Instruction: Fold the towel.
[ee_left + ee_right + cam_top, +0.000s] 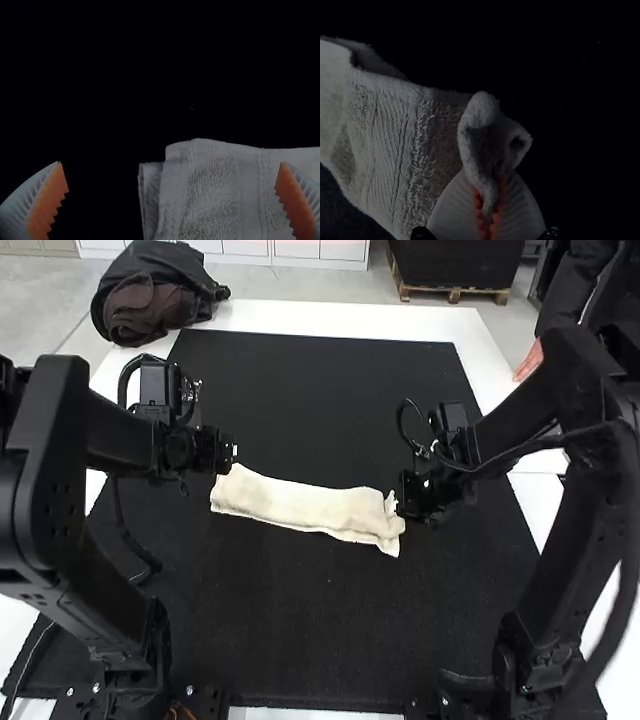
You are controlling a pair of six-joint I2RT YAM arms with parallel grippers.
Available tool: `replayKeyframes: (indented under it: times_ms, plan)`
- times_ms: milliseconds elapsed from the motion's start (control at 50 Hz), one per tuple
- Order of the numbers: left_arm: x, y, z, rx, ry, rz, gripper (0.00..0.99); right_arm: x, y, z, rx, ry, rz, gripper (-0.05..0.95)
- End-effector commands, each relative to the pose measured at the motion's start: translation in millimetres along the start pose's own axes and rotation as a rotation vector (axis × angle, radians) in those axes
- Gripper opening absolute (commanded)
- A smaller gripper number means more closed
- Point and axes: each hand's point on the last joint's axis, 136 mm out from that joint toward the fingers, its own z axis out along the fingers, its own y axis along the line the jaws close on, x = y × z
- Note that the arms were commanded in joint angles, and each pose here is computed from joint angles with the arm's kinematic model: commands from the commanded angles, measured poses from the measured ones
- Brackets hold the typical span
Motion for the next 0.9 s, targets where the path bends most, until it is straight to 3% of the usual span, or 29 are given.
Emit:
replayKeyframes:
  times_ms: [0, 280, 580, 880]
  plan:
    - [-8, 3.4, -4, -0.012, -0.024, -0.012, 0.969, -28, 28, -18, -0.079, -0.065, -0.033, -0.03]
    - [-7, 4.2, -5, -0.016, -0.02, -0.018, 0.969, -67, 54, -56, -0.123, -0.165, -0.064, -0.03]
    - [-13, 6.9, -10, -0.036, -0.044, -0.031, 0.969, -77, 80, -69, -0.193, -0.163, -0.059, -0.03]
    - [-19, 19.0, -12, -0.106, -0.071, -0.045, 0.969, -76, 122, -65, -0.27, -0.157, -0.083, -0.03]
